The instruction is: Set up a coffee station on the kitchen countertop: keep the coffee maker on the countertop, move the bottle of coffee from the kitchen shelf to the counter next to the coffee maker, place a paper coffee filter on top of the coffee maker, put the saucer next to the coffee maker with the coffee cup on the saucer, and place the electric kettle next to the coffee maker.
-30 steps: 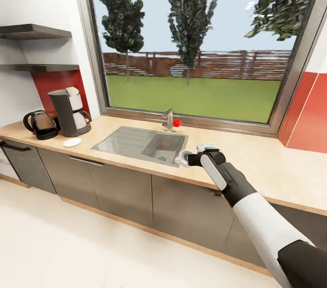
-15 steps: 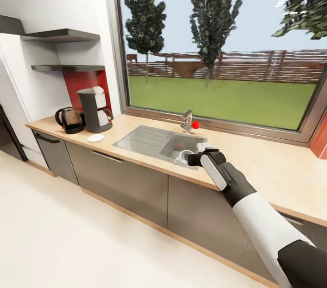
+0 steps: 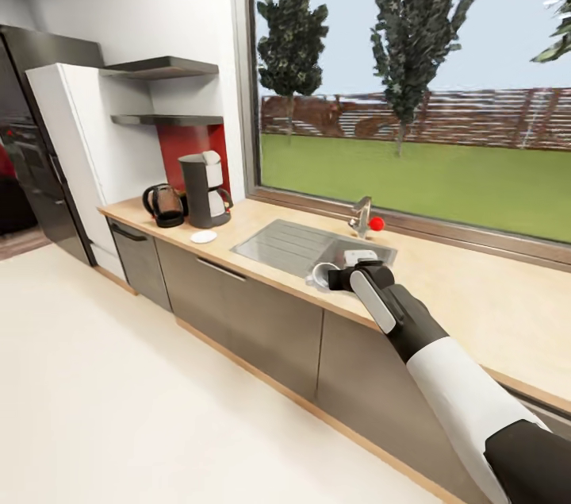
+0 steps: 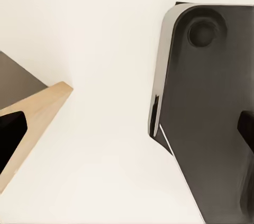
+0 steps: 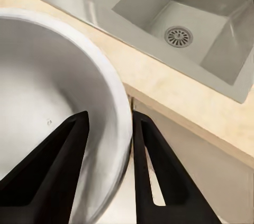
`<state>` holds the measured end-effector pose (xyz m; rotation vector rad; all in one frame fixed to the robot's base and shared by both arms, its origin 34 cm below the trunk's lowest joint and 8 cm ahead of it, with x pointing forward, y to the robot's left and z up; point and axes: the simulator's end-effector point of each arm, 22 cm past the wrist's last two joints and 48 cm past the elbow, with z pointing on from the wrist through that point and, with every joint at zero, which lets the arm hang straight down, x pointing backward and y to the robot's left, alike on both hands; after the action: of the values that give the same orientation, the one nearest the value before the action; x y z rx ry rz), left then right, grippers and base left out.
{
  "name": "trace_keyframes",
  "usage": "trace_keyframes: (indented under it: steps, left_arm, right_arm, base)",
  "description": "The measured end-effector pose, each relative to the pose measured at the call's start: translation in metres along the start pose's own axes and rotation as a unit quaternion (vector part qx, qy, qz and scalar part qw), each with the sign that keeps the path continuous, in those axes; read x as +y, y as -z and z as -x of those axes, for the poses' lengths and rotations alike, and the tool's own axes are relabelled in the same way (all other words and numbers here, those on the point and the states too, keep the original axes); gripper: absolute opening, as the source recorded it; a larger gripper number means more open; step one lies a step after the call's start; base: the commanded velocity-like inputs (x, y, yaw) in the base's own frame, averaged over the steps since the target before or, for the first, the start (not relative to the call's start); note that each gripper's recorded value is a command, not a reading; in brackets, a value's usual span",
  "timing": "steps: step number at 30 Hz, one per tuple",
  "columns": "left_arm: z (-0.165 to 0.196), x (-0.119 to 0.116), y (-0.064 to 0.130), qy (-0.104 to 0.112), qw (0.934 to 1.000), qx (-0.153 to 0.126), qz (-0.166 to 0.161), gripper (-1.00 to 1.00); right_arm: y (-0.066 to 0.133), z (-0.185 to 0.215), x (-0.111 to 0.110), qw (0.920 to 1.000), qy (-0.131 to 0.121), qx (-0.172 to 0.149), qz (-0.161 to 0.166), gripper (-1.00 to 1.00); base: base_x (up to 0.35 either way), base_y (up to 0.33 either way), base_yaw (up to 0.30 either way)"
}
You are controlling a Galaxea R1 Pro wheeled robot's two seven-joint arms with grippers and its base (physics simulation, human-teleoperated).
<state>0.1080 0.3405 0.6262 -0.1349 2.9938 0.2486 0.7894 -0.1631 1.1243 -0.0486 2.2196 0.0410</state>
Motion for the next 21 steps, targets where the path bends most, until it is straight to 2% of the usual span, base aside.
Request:
trace_keyframes:
  steps: [8,14,21]
  left_arm:
    - [0.0001,0.0,0.0,0.0,1.0,0.0,0.0,1.0]
    - [-0.0001,0.0002,0.0001,0.001,1.0,0.0,0.0,1.0]
    - [0.0008,0.0012,-0.0002,0.001,1.0,0.0,0.001,1.0]
  right_arm:
    - [0.0003,0.0002,-0.0001,1.0,0.0,0.0,0.0,-1.0]
    - [0.0004,-0.0003,-0.0002,1.0,0.0,0.0,0.0,-1.0]
    - [-0.0013,-0.003,-0.0025,1.0,0.001,0.003,-0.003,-1.0]
  base:
    - [0.015,0.005,0.276]
    - [0.211,0.178,0.275]
    - [0.243,0.216,0.06]
